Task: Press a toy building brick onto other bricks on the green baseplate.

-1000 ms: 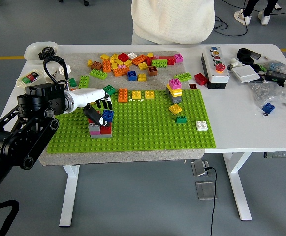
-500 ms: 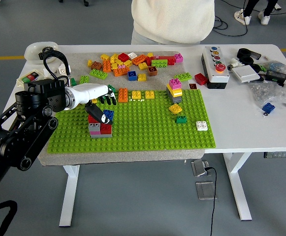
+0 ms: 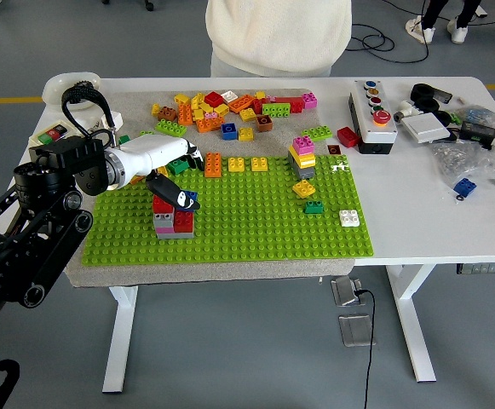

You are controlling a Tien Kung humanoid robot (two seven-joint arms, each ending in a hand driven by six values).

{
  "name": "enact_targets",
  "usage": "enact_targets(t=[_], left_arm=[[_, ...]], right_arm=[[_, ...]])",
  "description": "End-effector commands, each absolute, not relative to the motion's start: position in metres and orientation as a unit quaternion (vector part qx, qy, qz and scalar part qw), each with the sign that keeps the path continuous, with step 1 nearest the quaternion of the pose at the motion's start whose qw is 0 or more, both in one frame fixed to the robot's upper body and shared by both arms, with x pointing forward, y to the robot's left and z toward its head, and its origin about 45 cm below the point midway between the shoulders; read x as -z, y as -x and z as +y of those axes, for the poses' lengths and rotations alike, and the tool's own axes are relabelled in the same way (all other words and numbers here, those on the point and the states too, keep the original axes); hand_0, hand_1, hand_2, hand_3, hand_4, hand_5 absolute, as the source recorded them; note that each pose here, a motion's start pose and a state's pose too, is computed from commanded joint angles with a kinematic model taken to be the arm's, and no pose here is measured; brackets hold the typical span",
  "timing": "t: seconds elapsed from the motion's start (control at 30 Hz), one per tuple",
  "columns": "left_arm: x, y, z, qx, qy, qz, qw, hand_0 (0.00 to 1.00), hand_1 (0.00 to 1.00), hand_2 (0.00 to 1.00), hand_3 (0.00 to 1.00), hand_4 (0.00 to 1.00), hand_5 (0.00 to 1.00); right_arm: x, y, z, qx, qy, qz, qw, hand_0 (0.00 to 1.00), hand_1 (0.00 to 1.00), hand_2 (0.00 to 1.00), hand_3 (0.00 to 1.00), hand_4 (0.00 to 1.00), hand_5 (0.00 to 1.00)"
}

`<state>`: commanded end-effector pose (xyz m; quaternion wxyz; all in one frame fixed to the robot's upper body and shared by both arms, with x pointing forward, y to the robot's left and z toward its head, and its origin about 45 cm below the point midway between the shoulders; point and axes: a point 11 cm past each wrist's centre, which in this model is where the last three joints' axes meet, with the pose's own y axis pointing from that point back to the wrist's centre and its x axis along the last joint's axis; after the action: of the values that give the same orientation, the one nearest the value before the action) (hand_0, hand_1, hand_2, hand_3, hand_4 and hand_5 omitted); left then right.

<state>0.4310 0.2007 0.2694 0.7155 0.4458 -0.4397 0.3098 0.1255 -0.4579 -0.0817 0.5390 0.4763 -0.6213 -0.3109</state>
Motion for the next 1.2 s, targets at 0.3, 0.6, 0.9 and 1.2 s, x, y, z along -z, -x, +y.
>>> enact_targets(t=[0.3, 0.6, 0.9, 1.2], left_arm=[[-0.258, -0.418, 0.207, -0.331, -0.408, -0.465, 0.713, 0.998, 0.988, 0.901, 0.590, 0.998, 0.532], [-0.248, -0.412, 0.218, -0.365, -0.378, -0.483, 0.700, 0.998, 0.992, 0.900, 0.586, 0.998, 0.602], [-0.232, -0.409, 0.226, -0.371, -0.381, -0.476, 0.700, 0.998, 0.981, 0.896, 0.598, 0.998, 0.651], [-0.222, -0.407, 0.229, -0.367, -0.390, -0.465, 0.705, 0.998, 0.979, 0.896, 0.601, 0.998, 0.662]], right_arm=[[0.080, -0.128, -0.461, 0.309, -0.475, -0.624, 0.538, 0.751, 0.641, 0.683, 0.606, 0.870, 0.520], [0.080, -0.128, -0.460, 0.311, -0.476, -0.623, 0.537, 0.751, 0.641, 0.683, 0.607, 0.870, 0.521], [0.080, -0.131, -0.459, 0.310, -0.477, -0.625, 0.535, 0.750, 0.641, 0.682, 0.607, 0.869, 0.521], [0.080, -0.130, -0.459, 0.310, -0.477, -0.624, 0.536, 0.750, 0.641, 0.683, 0.607, 0.870, 0.521]])
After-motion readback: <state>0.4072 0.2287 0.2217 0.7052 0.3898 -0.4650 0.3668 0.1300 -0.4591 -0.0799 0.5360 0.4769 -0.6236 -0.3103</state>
